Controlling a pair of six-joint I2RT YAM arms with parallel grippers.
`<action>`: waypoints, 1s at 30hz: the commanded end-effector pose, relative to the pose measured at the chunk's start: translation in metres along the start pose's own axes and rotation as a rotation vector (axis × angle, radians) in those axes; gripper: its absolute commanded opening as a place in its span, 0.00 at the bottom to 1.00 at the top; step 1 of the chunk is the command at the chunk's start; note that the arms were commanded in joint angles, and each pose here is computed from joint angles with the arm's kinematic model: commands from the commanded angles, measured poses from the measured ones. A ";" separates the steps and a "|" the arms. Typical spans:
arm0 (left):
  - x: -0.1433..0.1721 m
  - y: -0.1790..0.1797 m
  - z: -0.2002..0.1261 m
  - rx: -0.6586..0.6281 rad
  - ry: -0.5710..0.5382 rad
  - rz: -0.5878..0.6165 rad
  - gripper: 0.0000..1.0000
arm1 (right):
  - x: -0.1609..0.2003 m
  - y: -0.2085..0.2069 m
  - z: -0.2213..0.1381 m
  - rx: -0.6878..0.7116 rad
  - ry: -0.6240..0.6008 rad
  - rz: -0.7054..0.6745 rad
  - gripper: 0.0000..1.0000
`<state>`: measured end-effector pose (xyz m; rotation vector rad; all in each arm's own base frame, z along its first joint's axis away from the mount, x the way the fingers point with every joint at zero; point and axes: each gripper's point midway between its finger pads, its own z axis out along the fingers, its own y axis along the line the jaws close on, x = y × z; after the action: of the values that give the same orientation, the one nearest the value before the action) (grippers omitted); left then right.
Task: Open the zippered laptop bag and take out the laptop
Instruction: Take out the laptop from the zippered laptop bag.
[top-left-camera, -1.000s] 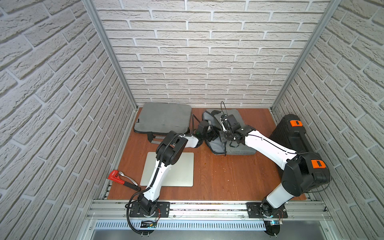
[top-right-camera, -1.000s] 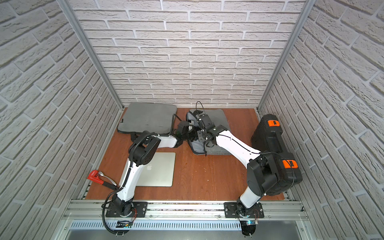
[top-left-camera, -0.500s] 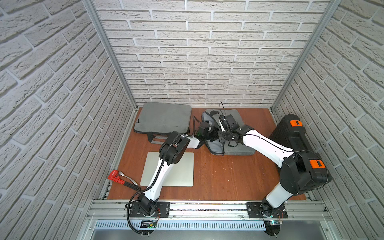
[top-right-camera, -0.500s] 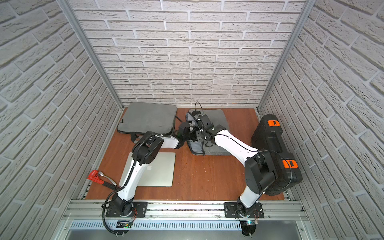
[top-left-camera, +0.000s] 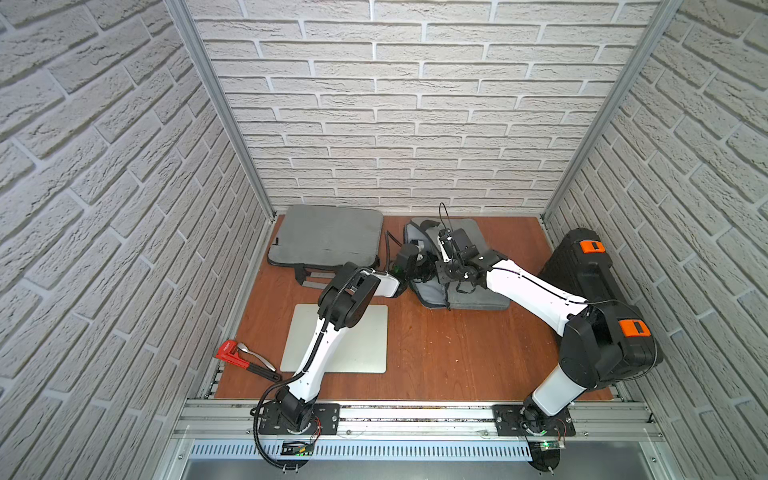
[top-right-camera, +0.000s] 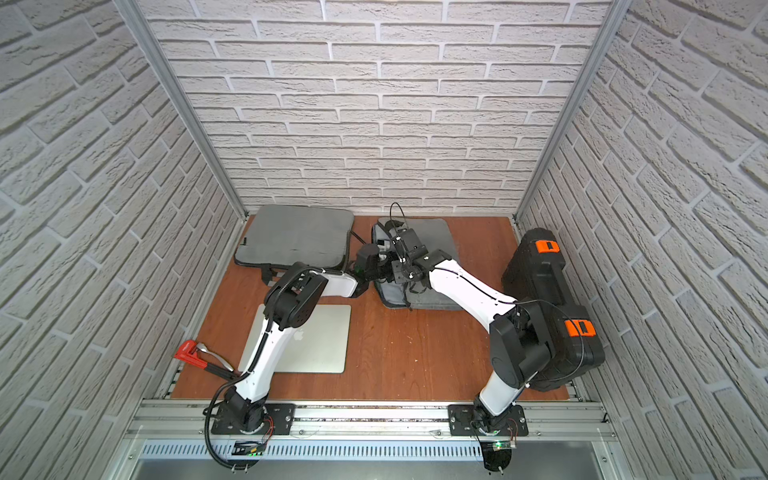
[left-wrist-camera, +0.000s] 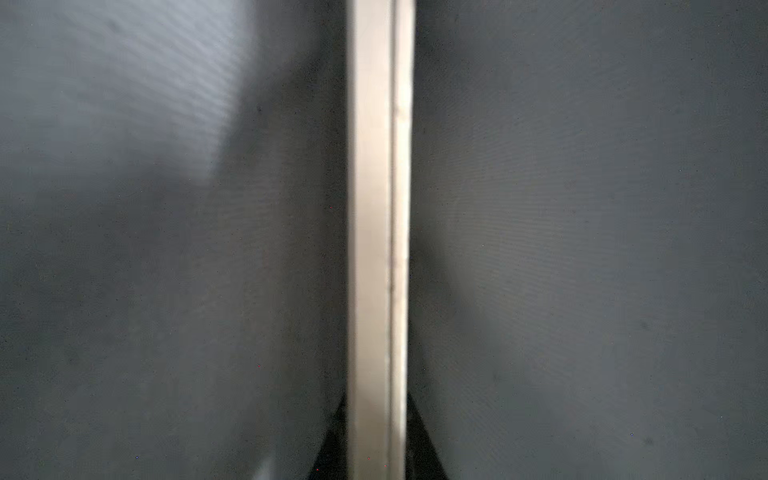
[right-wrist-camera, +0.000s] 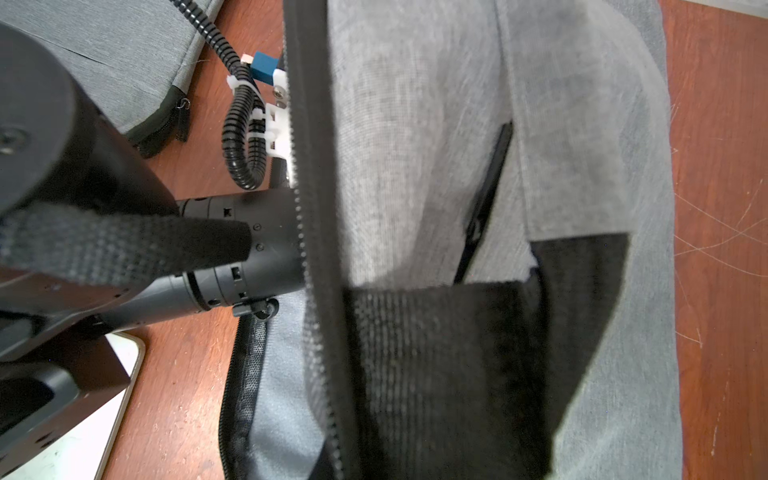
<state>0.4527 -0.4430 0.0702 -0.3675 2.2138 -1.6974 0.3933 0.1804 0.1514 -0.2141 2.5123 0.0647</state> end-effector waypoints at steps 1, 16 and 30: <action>-0.007 -0.028 -0.014 0.056 -0.031 0.073 0.00 | -0.033 0.002 -0.012 0.004 -0.126 0.005 0.06; -0.017 -0.094 -0.087 0.127 -0.073 0.175 0.00 | -0.035 -0.032 0.012 0.109 -0.110 0.041 0.06; -0.023 -0.109 -0.143 0.127 -0.111 0.173 0.00 | -0.035 -0.072 0.048 0.213 -0.034 0.080 0.06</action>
<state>0.4270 -0.3278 0.1295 -0.4404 2.1962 -1.5096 0.4413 0.1303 0.1154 -0.0902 2.5459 -0.1303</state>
